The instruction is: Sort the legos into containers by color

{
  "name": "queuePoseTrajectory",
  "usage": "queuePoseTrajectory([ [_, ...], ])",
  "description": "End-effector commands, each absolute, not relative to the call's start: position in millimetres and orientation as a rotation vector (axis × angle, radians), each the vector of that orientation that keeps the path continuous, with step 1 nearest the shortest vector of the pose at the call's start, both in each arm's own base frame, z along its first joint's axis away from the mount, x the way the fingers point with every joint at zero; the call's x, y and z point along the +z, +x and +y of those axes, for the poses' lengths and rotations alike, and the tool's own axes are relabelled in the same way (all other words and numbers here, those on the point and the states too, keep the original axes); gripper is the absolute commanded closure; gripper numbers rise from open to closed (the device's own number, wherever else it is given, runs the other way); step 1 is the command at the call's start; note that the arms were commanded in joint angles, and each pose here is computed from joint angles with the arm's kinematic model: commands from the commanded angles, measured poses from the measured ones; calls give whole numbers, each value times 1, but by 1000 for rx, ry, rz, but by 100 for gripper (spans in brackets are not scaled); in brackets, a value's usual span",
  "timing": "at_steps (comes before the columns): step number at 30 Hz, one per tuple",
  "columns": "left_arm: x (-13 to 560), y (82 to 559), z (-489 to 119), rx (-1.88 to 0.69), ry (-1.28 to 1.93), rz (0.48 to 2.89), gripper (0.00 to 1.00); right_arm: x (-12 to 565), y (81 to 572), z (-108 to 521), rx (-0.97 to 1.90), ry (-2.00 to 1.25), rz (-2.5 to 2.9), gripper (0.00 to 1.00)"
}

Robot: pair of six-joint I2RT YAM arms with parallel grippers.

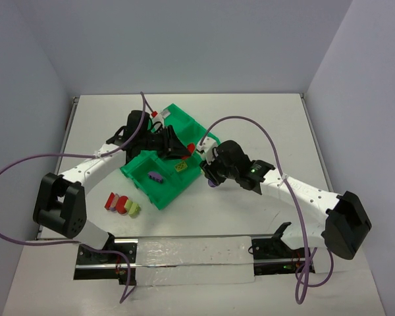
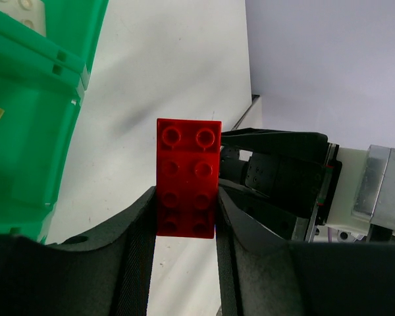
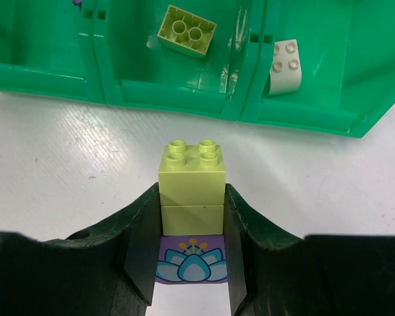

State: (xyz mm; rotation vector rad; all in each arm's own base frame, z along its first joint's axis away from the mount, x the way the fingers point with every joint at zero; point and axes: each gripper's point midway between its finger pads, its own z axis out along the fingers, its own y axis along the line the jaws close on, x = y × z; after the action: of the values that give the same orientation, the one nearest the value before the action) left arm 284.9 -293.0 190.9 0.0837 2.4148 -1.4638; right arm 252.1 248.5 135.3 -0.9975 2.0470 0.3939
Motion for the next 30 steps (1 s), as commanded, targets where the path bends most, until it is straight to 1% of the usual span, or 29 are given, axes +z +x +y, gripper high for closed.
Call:
queuePoseTrajectory([
  [1,219,294,-286,-1425,115,2331,100,135,259,246,365,-960,2052,100],
  [4,216,305,-264,-1312,64,2360,100,133,262,241,344,-937,2066,100],
  [8,209,322,-213,-1086,-89,2410,100,133,266,234,319,-903,2072,100],
  [10,204,336,-181,-920,-193,2418,100,133,269,231,310,-876,2077,100],
  [11,197,335,-166,-842,-260,2450,100,133,273,227,286,-850,2082,100],
  [13,193,342,-132,-658,-385,2433,100,132,276,225,270,-835,2087,100],
  [18,182,342,-66,-265,-617,2385,100,134,280,226,273,-808,2076,100],
  [24,158,347,-38,-109,-775,2362,100,140,284,228,272,-785,2063,100],
  [30,144,360,-36,-117,-807,2331,99,148,288,221,232,-736,2075,100],
])
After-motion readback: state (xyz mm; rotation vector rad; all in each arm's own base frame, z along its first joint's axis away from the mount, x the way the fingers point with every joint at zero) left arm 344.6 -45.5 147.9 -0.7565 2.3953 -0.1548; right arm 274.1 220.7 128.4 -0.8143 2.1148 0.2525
